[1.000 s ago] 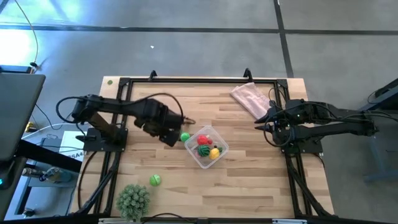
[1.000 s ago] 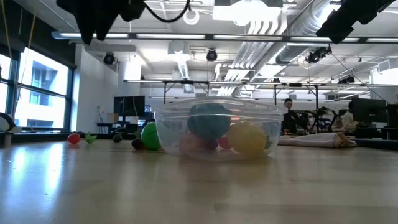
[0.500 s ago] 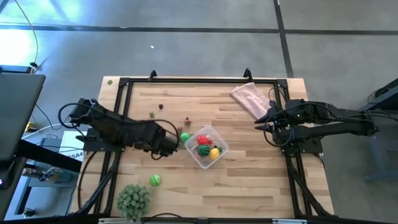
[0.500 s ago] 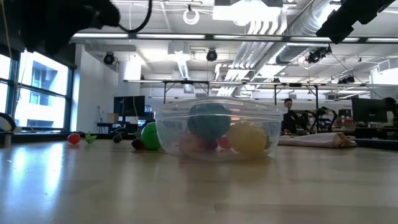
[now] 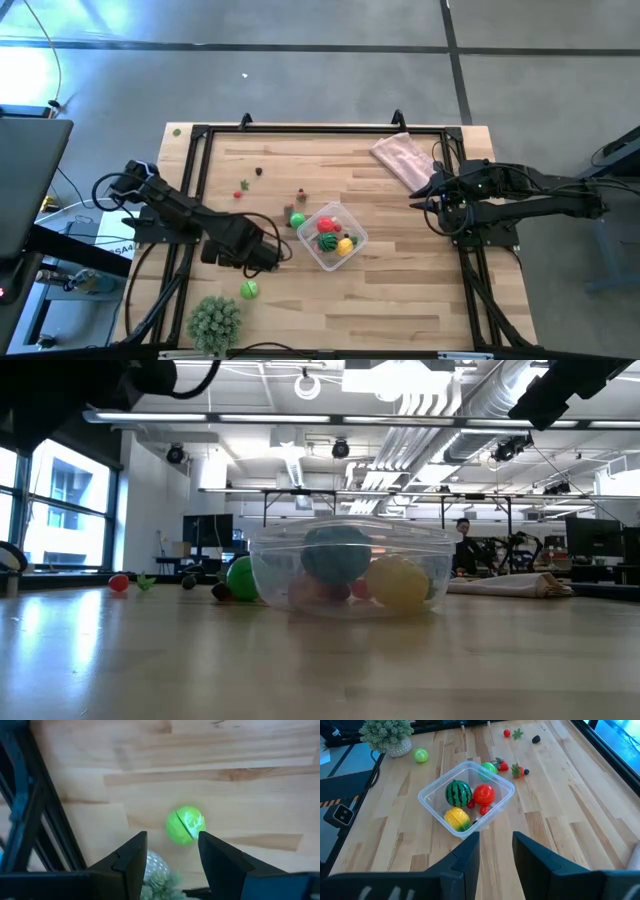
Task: Pick and placing Produce into tupperware
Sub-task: Put the green cabbage into the transparent container
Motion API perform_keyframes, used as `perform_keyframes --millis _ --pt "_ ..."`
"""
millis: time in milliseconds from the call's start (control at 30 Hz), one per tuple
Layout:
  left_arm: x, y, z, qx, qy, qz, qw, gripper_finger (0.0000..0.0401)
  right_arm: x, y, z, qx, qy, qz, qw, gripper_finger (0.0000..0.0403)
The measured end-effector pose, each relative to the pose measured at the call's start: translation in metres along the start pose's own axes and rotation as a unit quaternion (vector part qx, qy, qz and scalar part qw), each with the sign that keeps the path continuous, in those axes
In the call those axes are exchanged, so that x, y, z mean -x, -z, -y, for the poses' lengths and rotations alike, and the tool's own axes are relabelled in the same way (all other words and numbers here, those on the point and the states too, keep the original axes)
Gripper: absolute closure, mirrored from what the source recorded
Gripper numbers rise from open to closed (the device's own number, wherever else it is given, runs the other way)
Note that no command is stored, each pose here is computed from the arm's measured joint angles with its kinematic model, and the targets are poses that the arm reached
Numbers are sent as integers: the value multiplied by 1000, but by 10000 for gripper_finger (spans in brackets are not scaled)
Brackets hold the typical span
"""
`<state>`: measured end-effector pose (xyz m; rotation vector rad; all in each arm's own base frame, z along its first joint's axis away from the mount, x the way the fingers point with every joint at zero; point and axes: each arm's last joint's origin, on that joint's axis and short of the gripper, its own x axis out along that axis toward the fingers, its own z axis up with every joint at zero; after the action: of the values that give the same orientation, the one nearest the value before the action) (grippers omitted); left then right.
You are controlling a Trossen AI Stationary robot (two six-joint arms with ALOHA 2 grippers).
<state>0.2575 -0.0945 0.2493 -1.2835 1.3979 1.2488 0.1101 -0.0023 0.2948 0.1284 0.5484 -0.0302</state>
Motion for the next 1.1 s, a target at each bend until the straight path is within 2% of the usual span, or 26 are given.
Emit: perform_keyframes --millis 200,300,467,600,1100 --pt "-2 17 8 46 67 -19 997 235 0 0 0 0 0 0 1000 297" --pt "-3 25 7 87 81 -15 993 235 0 0 0 0 0 0 1000 297" --pt "-20 38 12 170 61 -10 984 235 0 0 0 0 0 0 1000 297" --pt "-30 44 16 204 51 -4 978 235 0 0 0 0 0 0 1000 297" --pt "-56 47 26 235 -2 3 972 235 0 0 0 0 0 0 1000 297"
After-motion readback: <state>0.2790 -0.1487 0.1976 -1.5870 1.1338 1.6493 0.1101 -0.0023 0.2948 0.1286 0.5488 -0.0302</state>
